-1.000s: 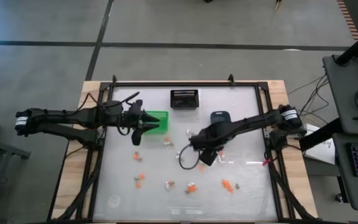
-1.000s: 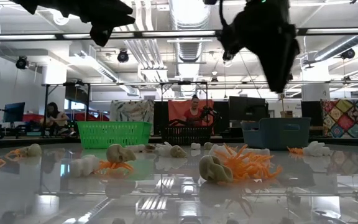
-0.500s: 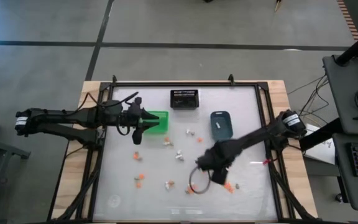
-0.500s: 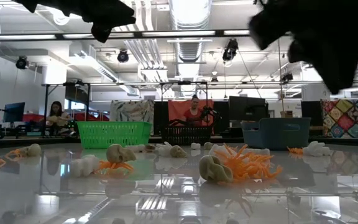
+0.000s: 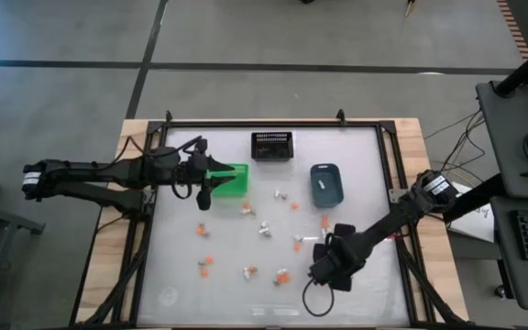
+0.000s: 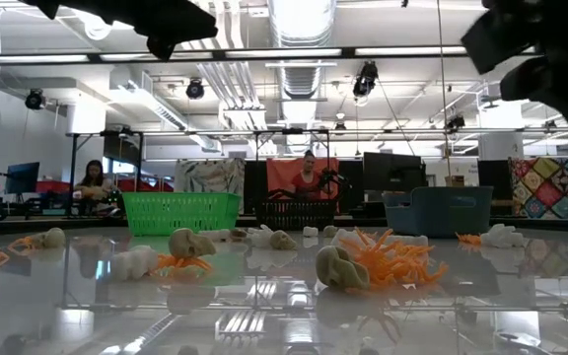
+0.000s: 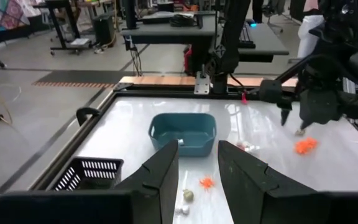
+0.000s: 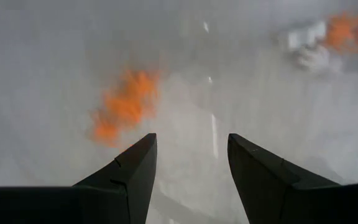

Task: Sort Halloween decoration
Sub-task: Put the orange spider toy into the black bin

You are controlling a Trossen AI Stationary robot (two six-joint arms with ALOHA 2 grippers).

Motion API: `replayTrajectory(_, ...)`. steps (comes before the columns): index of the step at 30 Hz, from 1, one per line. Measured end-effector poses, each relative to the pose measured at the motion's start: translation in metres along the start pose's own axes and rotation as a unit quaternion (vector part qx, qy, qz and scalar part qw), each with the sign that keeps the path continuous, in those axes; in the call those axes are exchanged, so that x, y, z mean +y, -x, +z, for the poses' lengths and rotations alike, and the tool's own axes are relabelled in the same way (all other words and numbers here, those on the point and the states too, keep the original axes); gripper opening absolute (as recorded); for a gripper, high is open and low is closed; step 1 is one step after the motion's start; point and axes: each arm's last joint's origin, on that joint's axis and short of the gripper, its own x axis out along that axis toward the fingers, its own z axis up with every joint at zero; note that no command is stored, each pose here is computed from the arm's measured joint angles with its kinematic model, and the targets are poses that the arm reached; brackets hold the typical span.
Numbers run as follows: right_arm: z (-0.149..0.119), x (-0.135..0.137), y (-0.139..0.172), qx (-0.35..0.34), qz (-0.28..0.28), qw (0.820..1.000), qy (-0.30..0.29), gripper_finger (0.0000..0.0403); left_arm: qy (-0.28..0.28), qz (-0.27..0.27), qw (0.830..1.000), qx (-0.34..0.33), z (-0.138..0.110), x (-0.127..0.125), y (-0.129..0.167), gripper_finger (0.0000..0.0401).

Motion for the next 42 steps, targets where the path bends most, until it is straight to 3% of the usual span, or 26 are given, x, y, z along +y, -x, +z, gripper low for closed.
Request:
replayTrajectory(7,0.008,0.009,-0.005,-0.049,0.047,0.997,-0.029,0.0187,-0.007,0.001,1.0,-0.011,0.002,0.0,0.0,0.0096)
replayTrajectory(21,0.0,0.01,-0.018,-0.06,0.023,0.998,-0.008,0.0187,-0.011,0.001,1.0,-0.014,0.003,0.0,0.0,0.0096)
replayTrajectory(42,-0.009,0.009,-0.052,-0.077,0.047,0.996,-0.006,0.0187,-0.016,0.002,1.0,-0.014,0.001,0.0,-0.009,0.0096)
